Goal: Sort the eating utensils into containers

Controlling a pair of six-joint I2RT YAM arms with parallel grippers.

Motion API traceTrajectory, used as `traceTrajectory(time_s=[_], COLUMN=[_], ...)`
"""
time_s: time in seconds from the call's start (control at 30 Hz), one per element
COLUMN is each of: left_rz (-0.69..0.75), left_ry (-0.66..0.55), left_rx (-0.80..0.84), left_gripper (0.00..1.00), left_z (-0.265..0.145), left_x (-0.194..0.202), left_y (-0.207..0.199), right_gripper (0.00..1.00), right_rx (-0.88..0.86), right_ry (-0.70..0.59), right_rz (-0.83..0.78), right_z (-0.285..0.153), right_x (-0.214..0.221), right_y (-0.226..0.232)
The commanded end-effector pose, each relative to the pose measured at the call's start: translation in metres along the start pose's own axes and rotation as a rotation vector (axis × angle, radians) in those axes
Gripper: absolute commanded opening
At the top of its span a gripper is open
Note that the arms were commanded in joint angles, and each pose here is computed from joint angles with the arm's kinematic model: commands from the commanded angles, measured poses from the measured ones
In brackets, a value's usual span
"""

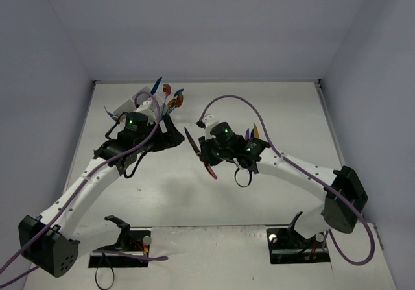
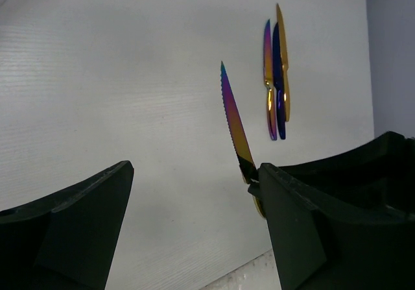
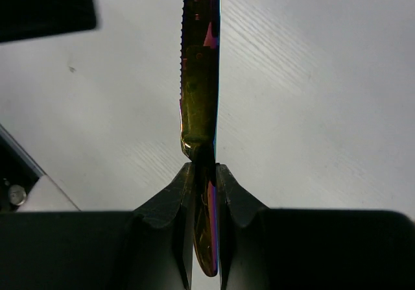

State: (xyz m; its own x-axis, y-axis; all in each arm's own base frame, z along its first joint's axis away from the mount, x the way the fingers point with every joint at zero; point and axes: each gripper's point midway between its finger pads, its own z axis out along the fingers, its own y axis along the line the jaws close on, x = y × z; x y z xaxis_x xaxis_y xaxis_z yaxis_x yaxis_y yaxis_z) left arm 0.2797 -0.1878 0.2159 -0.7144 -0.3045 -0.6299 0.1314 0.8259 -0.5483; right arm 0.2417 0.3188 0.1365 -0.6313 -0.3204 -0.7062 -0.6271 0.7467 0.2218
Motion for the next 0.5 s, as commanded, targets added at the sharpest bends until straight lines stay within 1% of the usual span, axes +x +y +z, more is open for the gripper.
traceTrajectory(time_s=[0.0, 0.03, 0.1, 0.17, 0.33, 0.4, 0.47], left_rz=[-0.047, -0.051, -0.055, -0.062, -0.059, -0.057, -0.057], left_ry=[-0.11, -0.113, -0.129, -0.13, -0.12, -0.115, -0.115], left_rx=[0.177, 0.189, 0.231, 0.265, 0.277, 0.279, 0.276], left_gripper=[0.75, 0.75, 0.75, 0.75, 0.63, 0.53, 0.33], left_z=[-0.008, -0.007, -0.007, -0.007, -0.003, -0.002, -0.001], left_x=[-0.033, -0.034, -0.038, -0.038, -0.038, -0.036, -0.035], left_y=[-0.047, -0.05, -0.06, -0.068, -0.072, -0.074, -0.074], right_gripper=[0.0, 0.0, 0.0, 0.0, 0.0, 0.0, 0.0], right_rx=[-0.154, -0.163, -0.195, -0.213, -0.236, -0.237, -0.228], right_ry=[-0.201, -0.203, -0.26, -0.279, -0.318, -0.33, -0.337], right_rz=[-0.074, -0.08, -0.097, -0.105, -0.105, -0.104, -0.106], right_z=[-0.035, -0.036, -0.044, -0.049, -0.058, -0.061, -0.062], right_x=[-0.062, -0.062, -0.079, -0.084, -0.096, -0.098, -0.1], right_y=[0.042, 0.044, 0.052, 0.057, 0.063, 0.063, 0.061])
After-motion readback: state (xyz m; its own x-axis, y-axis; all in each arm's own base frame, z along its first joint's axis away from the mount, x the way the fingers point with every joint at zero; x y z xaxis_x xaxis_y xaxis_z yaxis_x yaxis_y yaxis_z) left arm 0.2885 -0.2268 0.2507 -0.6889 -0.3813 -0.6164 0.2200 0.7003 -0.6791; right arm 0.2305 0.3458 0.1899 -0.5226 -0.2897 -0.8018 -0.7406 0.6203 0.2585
